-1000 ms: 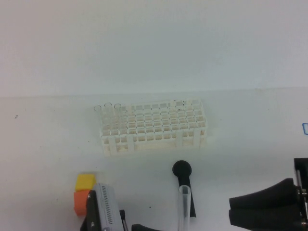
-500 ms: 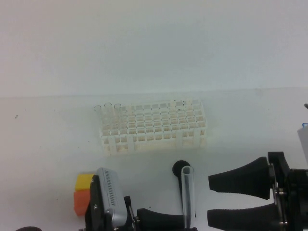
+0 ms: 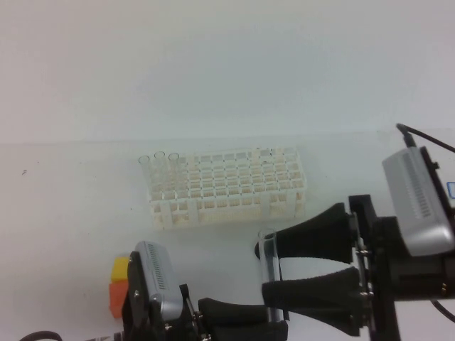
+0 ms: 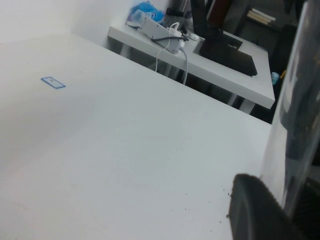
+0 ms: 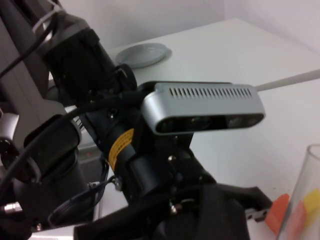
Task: Place the test tubes
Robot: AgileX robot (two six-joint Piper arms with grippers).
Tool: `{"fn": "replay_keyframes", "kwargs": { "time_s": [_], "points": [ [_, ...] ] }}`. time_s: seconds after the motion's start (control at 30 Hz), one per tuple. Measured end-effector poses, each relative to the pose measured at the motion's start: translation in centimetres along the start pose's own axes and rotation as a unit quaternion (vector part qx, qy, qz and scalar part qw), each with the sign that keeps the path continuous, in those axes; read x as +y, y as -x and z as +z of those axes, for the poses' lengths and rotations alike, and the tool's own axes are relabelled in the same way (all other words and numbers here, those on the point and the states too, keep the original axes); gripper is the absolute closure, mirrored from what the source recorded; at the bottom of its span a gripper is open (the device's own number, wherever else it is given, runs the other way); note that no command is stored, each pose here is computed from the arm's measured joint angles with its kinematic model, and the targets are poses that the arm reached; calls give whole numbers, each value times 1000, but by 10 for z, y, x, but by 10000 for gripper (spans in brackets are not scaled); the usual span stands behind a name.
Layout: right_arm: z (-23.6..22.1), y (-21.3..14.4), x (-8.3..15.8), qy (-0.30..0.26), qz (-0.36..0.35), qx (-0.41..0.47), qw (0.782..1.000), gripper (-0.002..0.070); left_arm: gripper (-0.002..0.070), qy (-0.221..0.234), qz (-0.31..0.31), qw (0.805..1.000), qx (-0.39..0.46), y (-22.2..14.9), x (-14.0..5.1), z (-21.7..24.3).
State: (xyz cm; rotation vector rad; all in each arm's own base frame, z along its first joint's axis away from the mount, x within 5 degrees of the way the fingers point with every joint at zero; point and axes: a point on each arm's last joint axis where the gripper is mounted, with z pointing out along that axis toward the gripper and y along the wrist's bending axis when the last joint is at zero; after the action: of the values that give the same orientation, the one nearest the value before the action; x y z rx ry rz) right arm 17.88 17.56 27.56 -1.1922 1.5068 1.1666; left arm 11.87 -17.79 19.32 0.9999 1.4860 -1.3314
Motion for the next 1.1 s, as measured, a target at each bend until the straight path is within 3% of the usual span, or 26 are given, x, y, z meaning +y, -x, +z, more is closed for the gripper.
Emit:
{"fn": "replay_keyframes", "kwargs": {
  "time_s": [0.13,0.2,0.37,0.53,0.63,0.77,0.87,0.97,1.1],
  "points": [
    [12,2,-7,12,3,4,1000,246,567,1,-2,1000,-1,0,0,0],
    [18,2,-10,19,5,7,1000,300,567,1,-2,1000,-1,0,0,0],
    [31,6,-13,34,2,9,999,554,567,-2,-2,1000,-2,0,0,0],
    [34,8,-14,35,8,10,999,563,540,1,-66,998,-7,2,0,0],
    [34,10,-15,29,-2,5,1000,563,444,16,-136,990,-24,4,3,0],
    [35,12,-15,31,-14,1,999,563,197,30,-159,986,-35,6,6,0],
    [35,12,-14,32,-14,0,999,563,132,26,-163,986,-32,5,6,0],
    [32,17,-12,21,-25,-2,999,563,165,10,-180,983,-14,2,2,0],
    [15,34,-9,-13,-58,-17,998,563,300,-2,-184,983,-1,0,0,0]
  ]
}}
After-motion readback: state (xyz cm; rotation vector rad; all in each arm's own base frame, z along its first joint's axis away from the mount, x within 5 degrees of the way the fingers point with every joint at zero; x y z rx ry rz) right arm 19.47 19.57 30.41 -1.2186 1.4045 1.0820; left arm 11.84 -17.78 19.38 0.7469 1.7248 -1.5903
